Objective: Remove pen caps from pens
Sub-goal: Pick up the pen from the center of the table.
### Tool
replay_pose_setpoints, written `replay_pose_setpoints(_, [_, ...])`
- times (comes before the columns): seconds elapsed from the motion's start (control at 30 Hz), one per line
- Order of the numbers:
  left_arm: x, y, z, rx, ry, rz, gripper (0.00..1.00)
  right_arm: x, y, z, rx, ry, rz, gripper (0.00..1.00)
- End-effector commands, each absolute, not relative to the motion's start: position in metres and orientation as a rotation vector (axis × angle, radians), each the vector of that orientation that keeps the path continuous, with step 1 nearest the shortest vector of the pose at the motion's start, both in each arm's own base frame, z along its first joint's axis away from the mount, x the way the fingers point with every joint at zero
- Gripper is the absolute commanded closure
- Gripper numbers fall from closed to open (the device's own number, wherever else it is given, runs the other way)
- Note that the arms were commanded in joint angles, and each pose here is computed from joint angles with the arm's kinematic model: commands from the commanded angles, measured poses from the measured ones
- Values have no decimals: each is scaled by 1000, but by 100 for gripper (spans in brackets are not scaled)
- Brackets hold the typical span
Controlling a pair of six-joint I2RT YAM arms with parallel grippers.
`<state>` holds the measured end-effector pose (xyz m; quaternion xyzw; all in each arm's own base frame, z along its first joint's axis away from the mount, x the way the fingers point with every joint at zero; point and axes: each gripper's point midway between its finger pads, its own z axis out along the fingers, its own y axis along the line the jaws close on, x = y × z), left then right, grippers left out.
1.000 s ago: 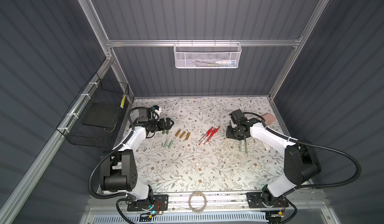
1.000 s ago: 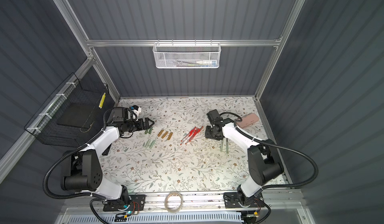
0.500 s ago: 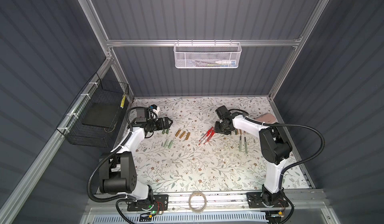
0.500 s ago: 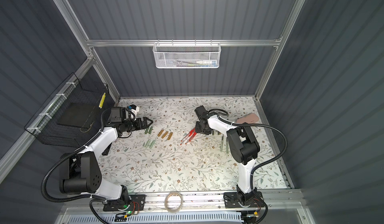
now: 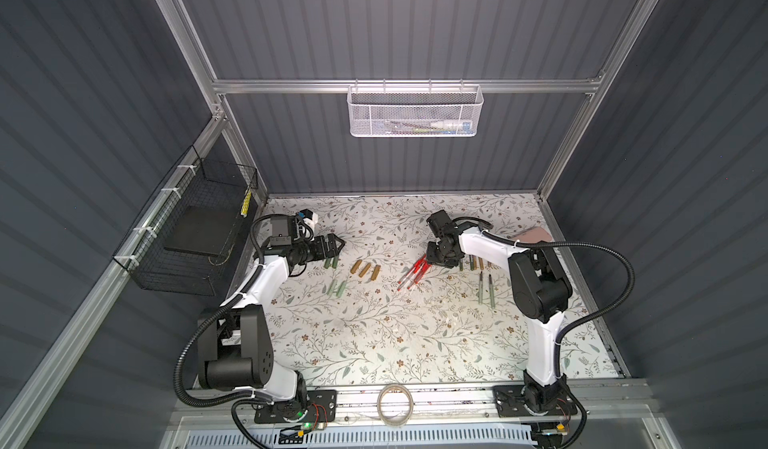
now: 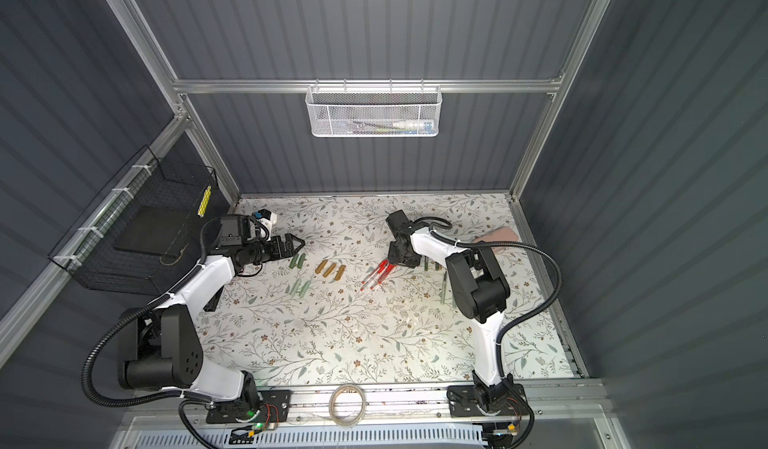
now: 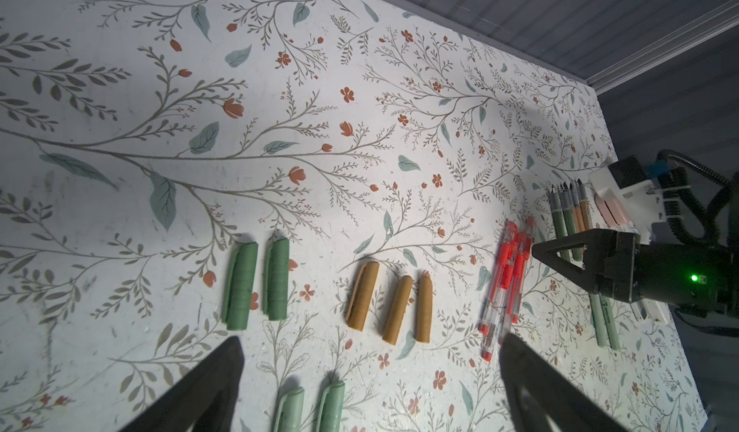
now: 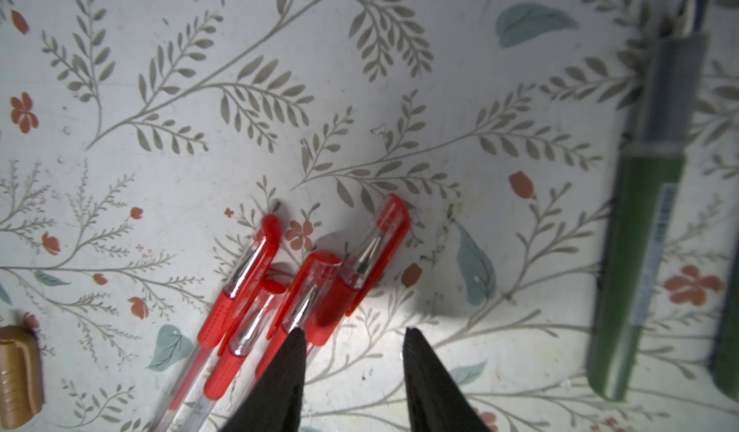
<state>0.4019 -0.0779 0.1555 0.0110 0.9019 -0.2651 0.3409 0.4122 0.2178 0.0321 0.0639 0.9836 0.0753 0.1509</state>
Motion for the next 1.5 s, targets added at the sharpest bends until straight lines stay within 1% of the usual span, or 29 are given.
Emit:
replay_pose_setpoints(0.0, [396, -77, 161, 16, 2337, -713, 0, 410, 213, 25, 177, 2851, 156, 58])
replay_pose_setpoints(0.27, [396, -75, 160, 5, 2336, -714, 0, 400, 210, 11, 133, 2893, 85, 58])
replay_pose_setpoints(0.57, [397, -74, 156, -3, 2338, -719, 0, 372, 214, 7, 58, 2929, 77, 65])
replay_pose_setpoints(0.67, [398, -74, 156, -12, 2340, -723, 0, 359, 215, 4, 38, 2954, 63, 69])
replay_pose_setpoints(0.83, [399, -75, 154, -11, 2341, -727, 0, 344, 212, 2, 12, 2959, 41, 78])
replay_pose_setpoints(1.07, [400, -74, 154, -15, 2342, -728, 0, 338, 204, 2, -13, 2964, 3, 94])
replay_pose_setpoints(1.23, [400, -79, 166, 30, 2325, -749, 0, 335, 199, 17, -13, 2923, 10, 100])
replay_pose_setpoints(1.37, [407, -89, 188, 86, 2305, -802, 1, 335, 193, 38, -5, 2878, 9, 100])
replay_pose_setpoints(1.47, [413, -114, 215, 216, 2249, -852, 1, 336, 195, 56, 1, 2820, 71, 100])
